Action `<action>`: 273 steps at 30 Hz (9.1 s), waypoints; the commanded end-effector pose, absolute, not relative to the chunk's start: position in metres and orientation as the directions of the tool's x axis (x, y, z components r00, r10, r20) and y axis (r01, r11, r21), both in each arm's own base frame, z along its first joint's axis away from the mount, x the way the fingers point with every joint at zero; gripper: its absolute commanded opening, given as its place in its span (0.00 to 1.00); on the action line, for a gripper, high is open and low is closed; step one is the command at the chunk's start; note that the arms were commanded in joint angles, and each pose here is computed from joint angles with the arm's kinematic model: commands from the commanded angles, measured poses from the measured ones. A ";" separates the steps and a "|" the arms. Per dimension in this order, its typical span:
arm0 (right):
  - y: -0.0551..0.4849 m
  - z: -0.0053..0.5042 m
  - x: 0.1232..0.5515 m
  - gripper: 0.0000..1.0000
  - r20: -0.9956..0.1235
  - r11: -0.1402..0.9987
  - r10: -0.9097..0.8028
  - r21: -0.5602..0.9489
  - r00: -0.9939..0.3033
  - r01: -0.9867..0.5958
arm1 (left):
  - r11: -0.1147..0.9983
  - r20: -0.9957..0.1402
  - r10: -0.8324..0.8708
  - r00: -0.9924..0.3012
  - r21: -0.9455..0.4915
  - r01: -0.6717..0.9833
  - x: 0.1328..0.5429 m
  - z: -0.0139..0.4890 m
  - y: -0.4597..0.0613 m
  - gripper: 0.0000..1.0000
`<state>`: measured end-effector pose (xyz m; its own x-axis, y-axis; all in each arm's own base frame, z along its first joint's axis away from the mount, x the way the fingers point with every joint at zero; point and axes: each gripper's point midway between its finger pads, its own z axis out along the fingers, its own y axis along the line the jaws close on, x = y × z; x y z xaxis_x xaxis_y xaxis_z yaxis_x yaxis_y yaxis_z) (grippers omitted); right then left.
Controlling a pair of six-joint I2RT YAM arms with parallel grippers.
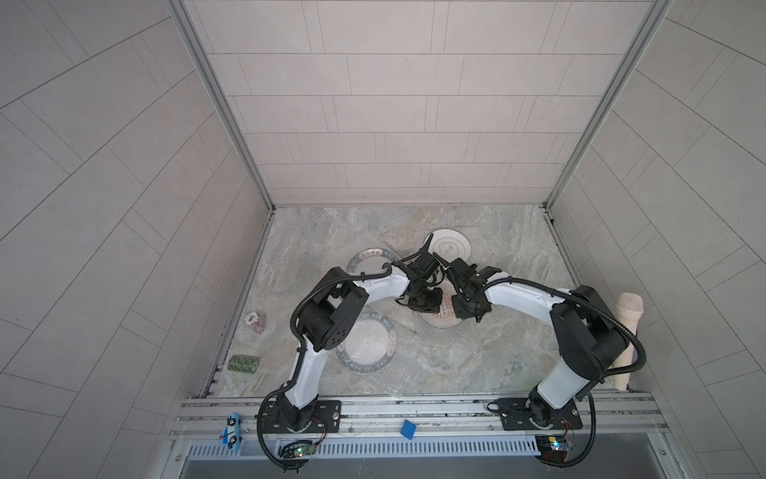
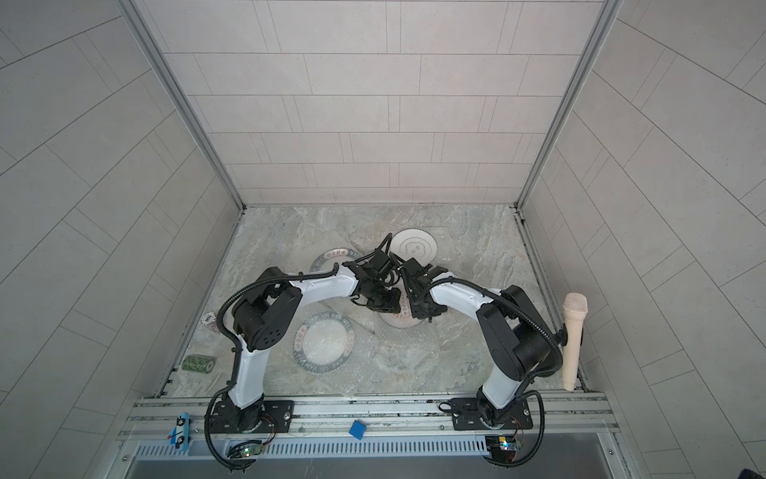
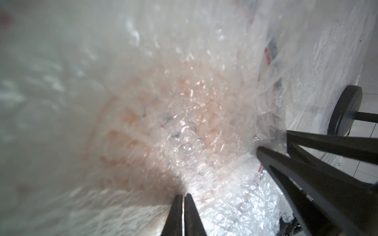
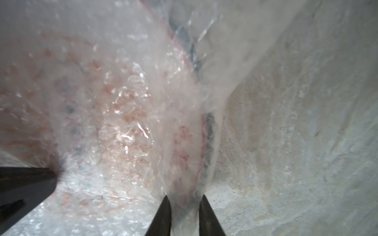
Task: Unpack dinner plates from bubble wrap
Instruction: Unwrap the bubble wrap at the center of the board.
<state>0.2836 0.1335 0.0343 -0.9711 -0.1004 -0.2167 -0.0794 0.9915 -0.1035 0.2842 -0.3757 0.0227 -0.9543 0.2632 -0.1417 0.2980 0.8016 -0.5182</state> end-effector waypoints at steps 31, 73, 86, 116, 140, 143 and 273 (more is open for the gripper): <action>0.129 0.050 0.297 0.00 -0.269 0.993 0.068 0.110 -0.961 0.039 | 0.910 -0.003 0.249 -0.969 -0.342 0.235 0.262 -0.027 -0.331 0.06; 0.140 0.036 0.323 0.15 -0.305 0.976 -0.174 -0.177 -0.937 -0.123 | 0.913 0.014 0.245 -0.969 -0.341 0.225 0.260 -0.030 -0.330 0.01; 0.132 0.041 0.322 0.00 -0.325 0.973 -0.173 -0.200 -0.930 -0.112 | 0.917 0.020 0.238 -0.971 -0.335 0.218 0.260 -0.032 -0.329 0.01; 0.131 0.021 0.311 0.33 -0.303 0.987 -0.148 -0.113 -0.942 -0.119 | 0.919 0.035 0.223 -0.974 -0.340 0.198 0.257 -0.034 -0.329 0.01; 0.120 0.026 0.305 0.00 -0.351 0.975 -0.131 -0.213 -0.927 -0.057 | 0.923 0.037 0.216 -0.976 -0.334 0.192 0.257 -0.035 -0.327 0.01; 0.119 0.034 0.307 0.00 -0.378 0.978 -0.120 -0.206 -0.918 -0.043 | 0.925 0.042 0.214 -0.976 -0.330 0.189 0.256 -0.036 -0.326 0.01; 0.108 0.121 0.328 0.63 -0.514 0.955 0.200 0.293 -0.834 0.049 | 0.861 0.036 0.232 -0.972 -0.472 0.188 0.256 -0.011 -0.352 0.00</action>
